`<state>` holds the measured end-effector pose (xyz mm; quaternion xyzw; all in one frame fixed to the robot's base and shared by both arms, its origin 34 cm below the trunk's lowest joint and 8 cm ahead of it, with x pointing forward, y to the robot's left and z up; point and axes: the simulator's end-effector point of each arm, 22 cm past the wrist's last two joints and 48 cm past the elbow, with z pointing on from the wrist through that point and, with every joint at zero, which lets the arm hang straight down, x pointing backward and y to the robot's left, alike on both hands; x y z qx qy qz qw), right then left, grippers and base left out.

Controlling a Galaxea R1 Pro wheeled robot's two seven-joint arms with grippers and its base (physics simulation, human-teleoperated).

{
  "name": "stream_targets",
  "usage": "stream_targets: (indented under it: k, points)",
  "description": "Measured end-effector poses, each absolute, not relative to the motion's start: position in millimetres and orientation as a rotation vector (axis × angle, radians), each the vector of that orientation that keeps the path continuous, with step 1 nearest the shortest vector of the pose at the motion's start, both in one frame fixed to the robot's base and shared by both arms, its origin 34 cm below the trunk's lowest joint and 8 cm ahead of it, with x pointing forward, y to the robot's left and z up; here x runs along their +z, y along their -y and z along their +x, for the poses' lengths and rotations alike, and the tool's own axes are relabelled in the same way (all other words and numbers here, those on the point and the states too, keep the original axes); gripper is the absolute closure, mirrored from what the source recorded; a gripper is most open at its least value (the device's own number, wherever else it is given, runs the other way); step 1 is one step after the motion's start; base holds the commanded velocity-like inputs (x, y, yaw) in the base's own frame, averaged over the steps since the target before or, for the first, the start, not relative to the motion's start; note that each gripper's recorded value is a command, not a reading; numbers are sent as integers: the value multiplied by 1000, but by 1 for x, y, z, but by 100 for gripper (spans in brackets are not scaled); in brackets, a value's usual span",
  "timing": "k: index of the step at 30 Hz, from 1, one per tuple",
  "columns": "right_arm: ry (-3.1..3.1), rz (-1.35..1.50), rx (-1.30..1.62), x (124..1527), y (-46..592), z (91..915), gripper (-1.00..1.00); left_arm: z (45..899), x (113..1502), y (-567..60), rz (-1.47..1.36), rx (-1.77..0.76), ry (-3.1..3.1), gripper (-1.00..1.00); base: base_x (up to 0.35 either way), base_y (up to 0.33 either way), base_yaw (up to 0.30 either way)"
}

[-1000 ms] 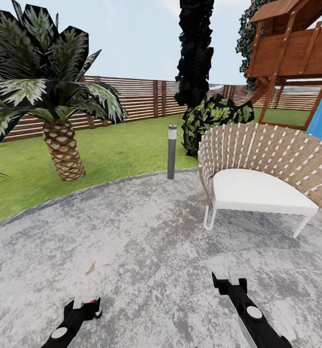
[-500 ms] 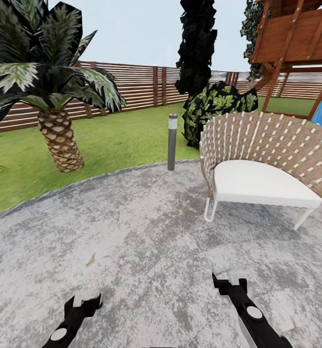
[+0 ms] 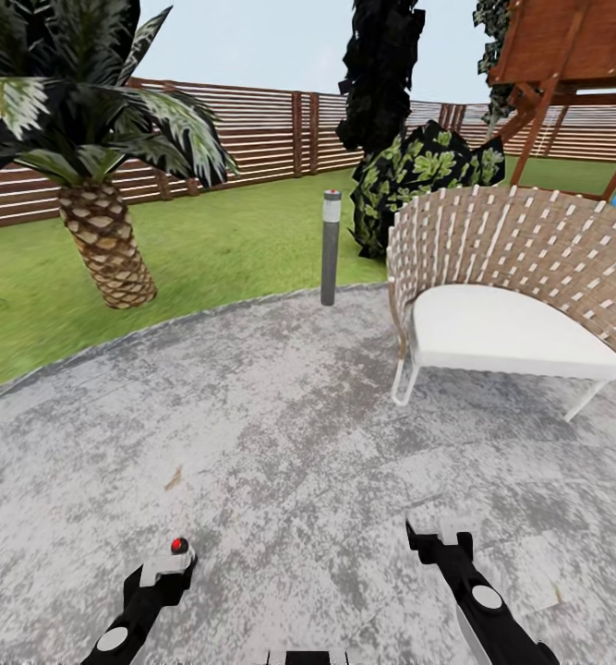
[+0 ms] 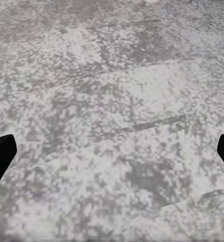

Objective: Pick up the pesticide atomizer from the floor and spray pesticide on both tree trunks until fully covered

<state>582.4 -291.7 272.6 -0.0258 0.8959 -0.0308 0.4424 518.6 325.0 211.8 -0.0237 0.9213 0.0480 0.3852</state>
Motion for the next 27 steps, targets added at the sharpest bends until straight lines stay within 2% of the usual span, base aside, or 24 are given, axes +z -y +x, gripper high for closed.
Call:
stream_targets:
  k: [9,23,27]
  points:
    - [-2267,-67,-76,250,292,572,-100,506,192,-325,-60,125,-2391,-100,0,0,-113]
    - [-2295,-69,-74,235,291,564,-100,496,179,-326,-57,129,-2417,-100,0,1,-4]
    - [-2295,-68,-74,235,291,564,-100,496,180,-328,-61,131,-2417,-100,117,172,0]
